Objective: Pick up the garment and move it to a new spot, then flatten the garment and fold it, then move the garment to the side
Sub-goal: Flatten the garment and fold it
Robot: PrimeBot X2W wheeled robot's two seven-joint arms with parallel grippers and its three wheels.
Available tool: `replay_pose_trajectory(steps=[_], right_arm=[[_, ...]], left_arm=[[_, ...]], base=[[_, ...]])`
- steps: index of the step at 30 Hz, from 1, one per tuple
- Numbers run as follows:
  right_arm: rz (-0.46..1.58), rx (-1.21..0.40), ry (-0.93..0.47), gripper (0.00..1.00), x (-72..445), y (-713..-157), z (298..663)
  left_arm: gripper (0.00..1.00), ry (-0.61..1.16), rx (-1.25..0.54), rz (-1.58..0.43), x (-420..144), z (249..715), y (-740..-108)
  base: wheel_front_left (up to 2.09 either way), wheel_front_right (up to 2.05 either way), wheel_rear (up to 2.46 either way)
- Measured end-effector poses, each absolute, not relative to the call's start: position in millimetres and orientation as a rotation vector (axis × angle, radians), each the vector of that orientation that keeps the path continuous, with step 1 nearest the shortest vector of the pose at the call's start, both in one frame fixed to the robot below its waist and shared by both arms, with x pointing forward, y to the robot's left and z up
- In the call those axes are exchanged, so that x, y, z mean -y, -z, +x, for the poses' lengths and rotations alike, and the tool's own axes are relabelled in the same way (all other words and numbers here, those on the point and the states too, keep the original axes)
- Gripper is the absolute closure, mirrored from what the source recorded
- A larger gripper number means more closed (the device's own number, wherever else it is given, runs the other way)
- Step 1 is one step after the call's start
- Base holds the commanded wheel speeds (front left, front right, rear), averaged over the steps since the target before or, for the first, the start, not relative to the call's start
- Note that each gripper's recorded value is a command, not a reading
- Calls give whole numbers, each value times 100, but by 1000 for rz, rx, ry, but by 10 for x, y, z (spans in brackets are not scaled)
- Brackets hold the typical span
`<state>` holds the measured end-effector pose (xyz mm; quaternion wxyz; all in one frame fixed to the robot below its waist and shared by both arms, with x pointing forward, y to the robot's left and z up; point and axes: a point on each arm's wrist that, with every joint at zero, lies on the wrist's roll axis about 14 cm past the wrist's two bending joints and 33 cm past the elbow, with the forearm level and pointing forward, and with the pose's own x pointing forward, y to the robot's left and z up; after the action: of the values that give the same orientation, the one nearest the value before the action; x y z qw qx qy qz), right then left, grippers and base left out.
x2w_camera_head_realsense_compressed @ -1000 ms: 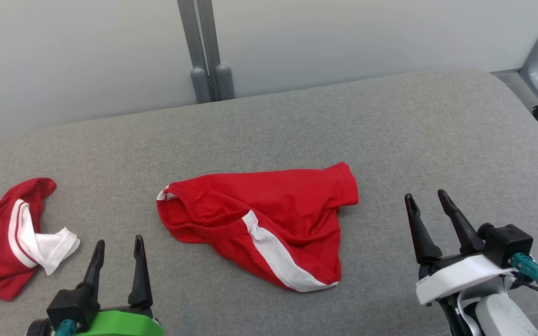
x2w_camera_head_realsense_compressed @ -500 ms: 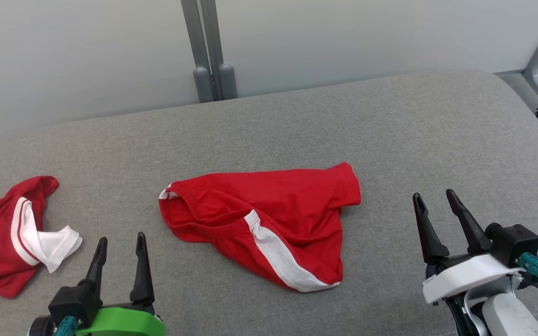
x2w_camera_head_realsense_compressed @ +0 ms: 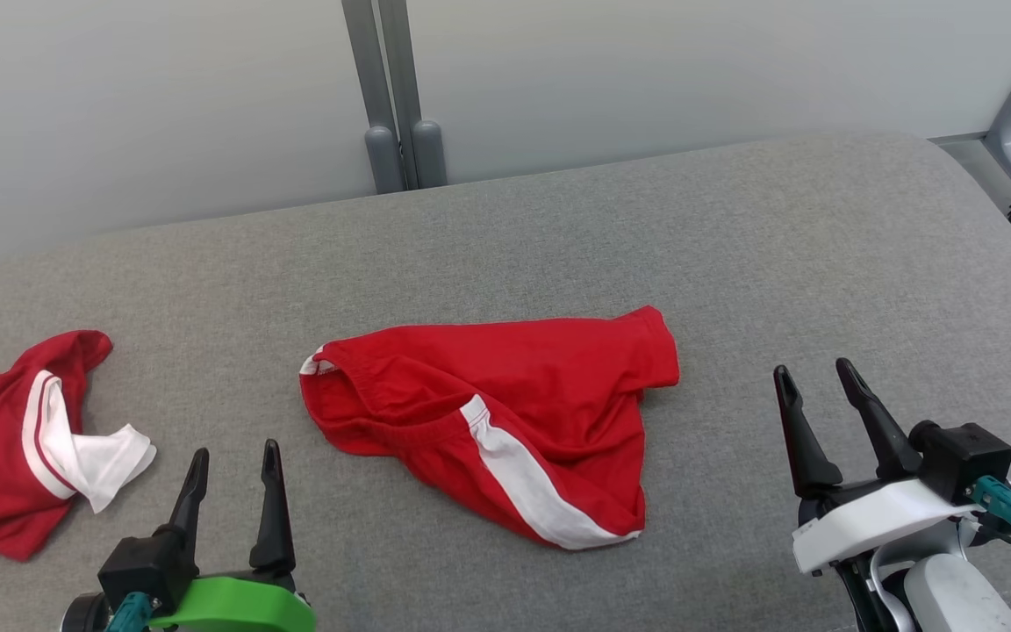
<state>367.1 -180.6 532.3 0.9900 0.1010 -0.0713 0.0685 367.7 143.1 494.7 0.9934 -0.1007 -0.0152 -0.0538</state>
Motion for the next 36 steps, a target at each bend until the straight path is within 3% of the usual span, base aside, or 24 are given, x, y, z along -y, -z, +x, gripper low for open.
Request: replay_pose_trajectory(steps=[22,36], right_arm=[[206,132,-135,0,1807,-5288,3672],[207,119,-106,0,1891,-5239,3687]], left_arm=[[0,143,3,-229,-1338,3735,-4890],[0,549,-423,-203,-329,3896,-4767]], base=[[0,0,0],[0,0,0]])
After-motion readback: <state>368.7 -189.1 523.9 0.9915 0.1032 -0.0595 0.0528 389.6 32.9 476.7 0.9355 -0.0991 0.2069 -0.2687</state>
